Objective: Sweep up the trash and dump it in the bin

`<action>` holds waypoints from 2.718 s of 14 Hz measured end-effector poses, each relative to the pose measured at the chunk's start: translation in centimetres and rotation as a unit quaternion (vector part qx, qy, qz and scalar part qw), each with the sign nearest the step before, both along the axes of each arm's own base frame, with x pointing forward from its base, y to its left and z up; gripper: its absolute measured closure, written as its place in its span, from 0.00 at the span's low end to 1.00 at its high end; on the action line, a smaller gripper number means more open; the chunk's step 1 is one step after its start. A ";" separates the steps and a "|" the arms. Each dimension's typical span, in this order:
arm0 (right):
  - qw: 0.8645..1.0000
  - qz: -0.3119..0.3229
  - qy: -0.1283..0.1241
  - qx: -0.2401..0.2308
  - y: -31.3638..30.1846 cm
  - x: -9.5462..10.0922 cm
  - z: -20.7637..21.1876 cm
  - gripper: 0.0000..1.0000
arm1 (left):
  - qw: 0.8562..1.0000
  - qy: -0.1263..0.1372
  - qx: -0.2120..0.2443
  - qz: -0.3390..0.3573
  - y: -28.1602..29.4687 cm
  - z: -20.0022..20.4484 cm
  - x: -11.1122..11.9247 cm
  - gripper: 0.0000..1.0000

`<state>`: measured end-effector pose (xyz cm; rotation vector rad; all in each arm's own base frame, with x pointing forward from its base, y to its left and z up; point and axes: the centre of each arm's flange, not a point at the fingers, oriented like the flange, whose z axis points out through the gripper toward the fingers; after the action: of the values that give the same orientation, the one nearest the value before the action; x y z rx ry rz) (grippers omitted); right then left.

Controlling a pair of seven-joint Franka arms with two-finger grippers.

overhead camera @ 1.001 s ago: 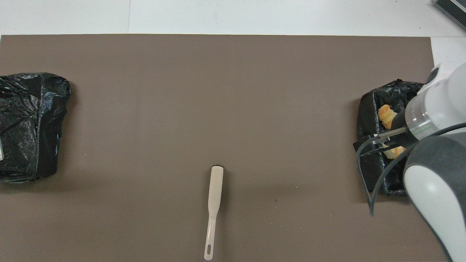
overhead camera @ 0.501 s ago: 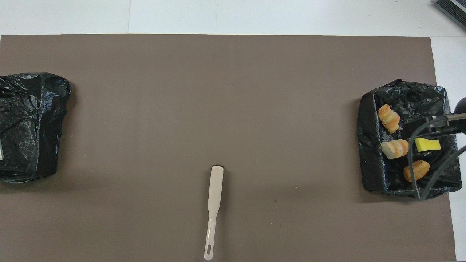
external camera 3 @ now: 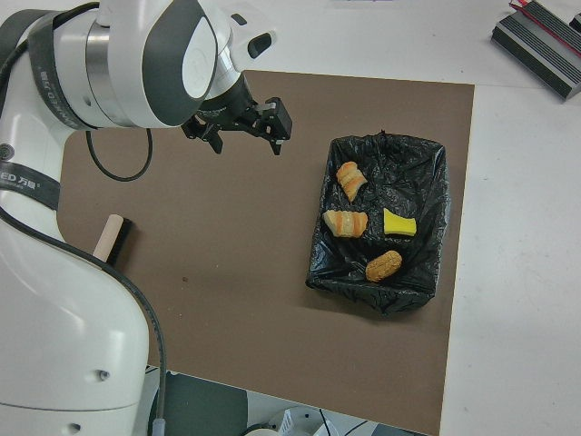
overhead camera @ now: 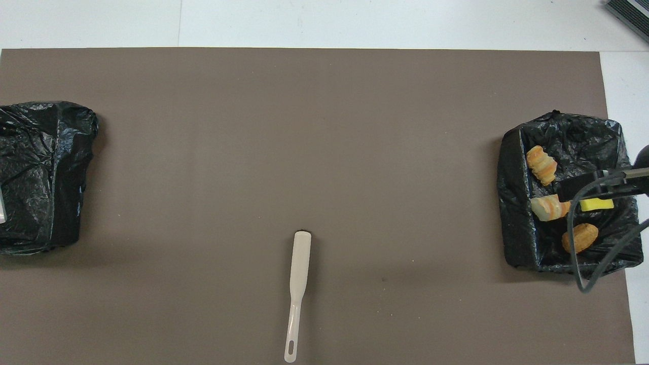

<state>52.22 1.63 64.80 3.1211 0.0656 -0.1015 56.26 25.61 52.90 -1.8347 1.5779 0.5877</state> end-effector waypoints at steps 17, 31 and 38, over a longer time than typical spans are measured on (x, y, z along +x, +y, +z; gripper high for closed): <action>1.000 -0.025 0.007 0.006 -0.4 0.4 -1.9 0.00 | 0.985 0.046 0.159 0.037 -3.9 0.0 0.4 0.69; 1.000 -0.025 0.007 0.006 -0.4 0.4 -1.9 0.00 | 0.993 -0.001 0.074 0.094 -7.5 5.1 -0.7 0.69; 1.000 -0.025 0.007 0.006 -0.4 0.4 -1.9 0.00 | 0.969 -0.038 -0.126 0.208 -11.9 0.8 -1.2 0.69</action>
<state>52.58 1.24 62.91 3.1347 -0.0116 -0.1246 55.03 13.75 53.71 -2.3782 1.2678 0.5067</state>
